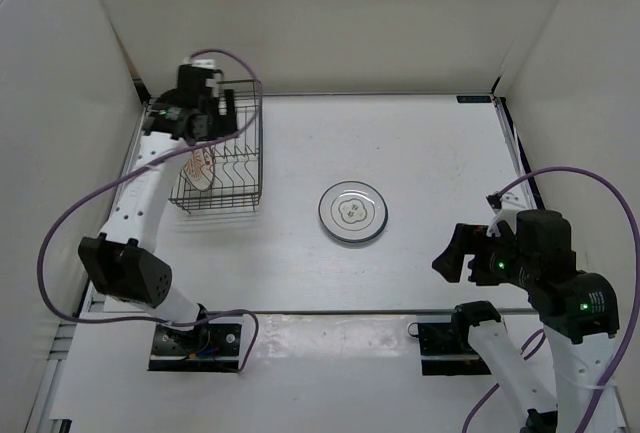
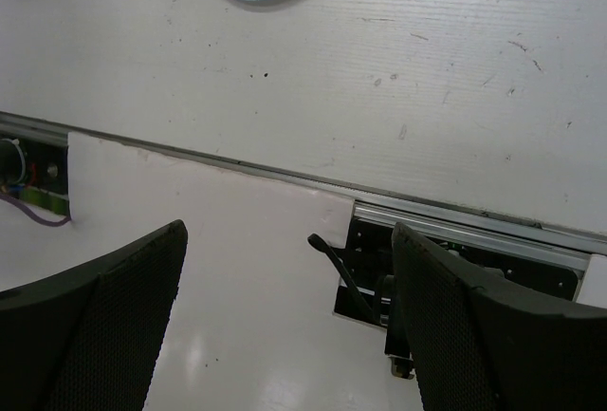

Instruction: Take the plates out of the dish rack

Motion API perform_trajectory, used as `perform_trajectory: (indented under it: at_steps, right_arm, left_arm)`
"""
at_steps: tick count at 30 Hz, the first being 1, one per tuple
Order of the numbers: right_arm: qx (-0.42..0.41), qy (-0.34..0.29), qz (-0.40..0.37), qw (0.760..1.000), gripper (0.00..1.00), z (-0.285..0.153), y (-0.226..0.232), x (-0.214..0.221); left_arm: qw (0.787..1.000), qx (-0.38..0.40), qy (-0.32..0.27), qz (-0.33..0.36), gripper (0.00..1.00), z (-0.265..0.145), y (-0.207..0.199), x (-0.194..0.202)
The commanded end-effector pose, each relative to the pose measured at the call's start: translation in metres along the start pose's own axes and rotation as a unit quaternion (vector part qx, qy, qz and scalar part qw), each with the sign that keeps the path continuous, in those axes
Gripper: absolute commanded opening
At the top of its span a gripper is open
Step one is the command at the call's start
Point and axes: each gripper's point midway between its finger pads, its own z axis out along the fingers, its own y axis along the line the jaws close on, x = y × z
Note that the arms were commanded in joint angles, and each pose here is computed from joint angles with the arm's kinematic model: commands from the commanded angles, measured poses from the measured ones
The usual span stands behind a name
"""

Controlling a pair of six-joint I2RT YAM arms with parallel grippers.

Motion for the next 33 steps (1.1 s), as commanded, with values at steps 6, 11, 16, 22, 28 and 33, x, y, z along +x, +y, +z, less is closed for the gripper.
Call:
perform_trajectory:
  at_steps: [6,11,16,22,28,33]
  right_arm:
    - [0.010,0.047,0.012,0.999,0.90,-0.008,-0.004,0.027]
    - [0.010,0.047,0.011,0.999,0.90,-0.008,-0.004,0.027]
    - [0.010,0.055,0.010,0.998,0.90,-0.008,-0.004,0.028]
    - [0.019,0.051,0.008,0.998,0.90,-0.009,-0.006,0.025]
    - [0.020,0.057,0.009,0.998,0.90,-0.007,-0.007,0.025]
    - [0.021,0.061,0.010,0.998,0.90,-0.006,-0.007,0.024]
  left_arm:
    - [0.981,-0.163,-0.019,-0.103,1.00,-0.012,0.119,0.015]
    - [0.976,-0.204,-0.008,-0.073,1.00,0.009,0.134,0.031]
    - [0.972,-0.227,0.005,-0.063,0.96,0.026,0.141,0.041]
    - [0.970,-0.230,0.005,-0.075,0.67,0.038,0.146,0.029]
    - [0.971,-0.228,0.016,-0.071,0.54,0.054,0.148,0.033]
    - [0.971,-0.226,0.022,-0.072,0.31,0.060,0.145,0.035]
